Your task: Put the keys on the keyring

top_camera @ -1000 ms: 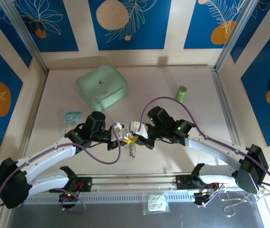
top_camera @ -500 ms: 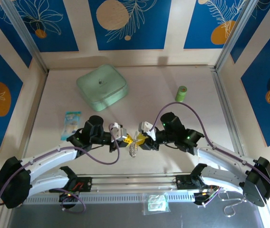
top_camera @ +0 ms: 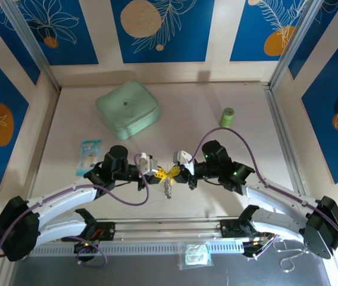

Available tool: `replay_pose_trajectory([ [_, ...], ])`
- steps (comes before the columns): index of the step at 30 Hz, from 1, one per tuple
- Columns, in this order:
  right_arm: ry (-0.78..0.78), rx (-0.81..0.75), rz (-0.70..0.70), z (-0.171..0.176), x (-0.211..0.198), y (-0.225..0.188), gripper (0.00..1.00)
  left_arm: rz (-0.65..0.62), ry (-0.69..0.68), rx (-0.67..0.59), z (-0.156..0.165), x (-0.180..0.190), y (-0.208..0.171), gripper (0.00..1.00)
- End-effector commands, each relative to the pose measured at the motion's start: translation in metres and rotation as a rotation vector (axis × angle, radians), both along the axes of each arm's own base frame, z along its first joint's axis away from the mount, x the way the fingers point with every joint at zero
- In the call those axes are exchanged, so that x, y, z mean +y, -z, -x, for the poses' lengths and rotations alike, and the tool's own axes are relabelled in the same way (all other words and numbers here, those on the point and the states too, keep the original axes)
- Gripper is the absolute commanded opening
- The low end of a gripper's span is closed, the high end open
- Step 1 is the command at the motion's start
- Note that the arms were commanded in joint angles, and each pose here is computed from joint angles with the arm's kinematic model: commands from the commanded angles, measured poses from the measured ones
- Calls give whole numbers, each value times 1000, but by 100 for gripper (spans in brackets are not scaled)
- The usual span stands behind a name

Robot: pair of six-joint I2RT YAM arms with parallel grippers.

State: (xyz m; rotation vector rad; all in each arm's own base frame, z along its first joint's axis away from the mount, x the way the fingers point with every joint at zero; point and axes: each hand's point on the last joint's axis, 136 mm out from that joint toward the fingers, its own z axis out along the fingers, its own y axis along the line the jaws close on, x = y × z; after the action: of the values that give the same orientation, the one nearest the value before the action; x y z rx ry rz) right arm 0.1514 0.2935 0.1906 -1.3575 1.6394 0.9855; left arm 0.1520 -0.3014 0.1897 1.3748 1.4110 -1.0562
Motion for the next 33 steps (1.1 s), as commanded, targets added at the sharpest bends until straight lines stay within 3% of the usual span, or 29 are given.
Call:
replay_pose_trajectory([
  [1,-27,-6,7,3,0,-2,0,31,20,-17,2,-4,-11,20],
  [2,-30,-10,23,3,-1,-2,0,13,14,-22,1,-3,-11,27],
  [4,-44,-22,59,4,-3,-3,0,-33,23,-45,2,-1,-7,28],
  [9,-93,-33,157,9,-8,-4,0,-95,51,-51,6,2,-2,24],
  [24,-150,-96,272,8,4,-5,0,-91,65,-39,6,-1,-5,18],
  [30,-170,-109,260,10,10,-12,0,-97,83,-29,8,-2,-4,1],
  [32,-160,-108,249,9,11,-13,0,-96,86,-31,8,-2,-5,0],
  [33,-146,-104,237,8,10,-14,5,-95,82,-35,8,-2,-5,0],
])
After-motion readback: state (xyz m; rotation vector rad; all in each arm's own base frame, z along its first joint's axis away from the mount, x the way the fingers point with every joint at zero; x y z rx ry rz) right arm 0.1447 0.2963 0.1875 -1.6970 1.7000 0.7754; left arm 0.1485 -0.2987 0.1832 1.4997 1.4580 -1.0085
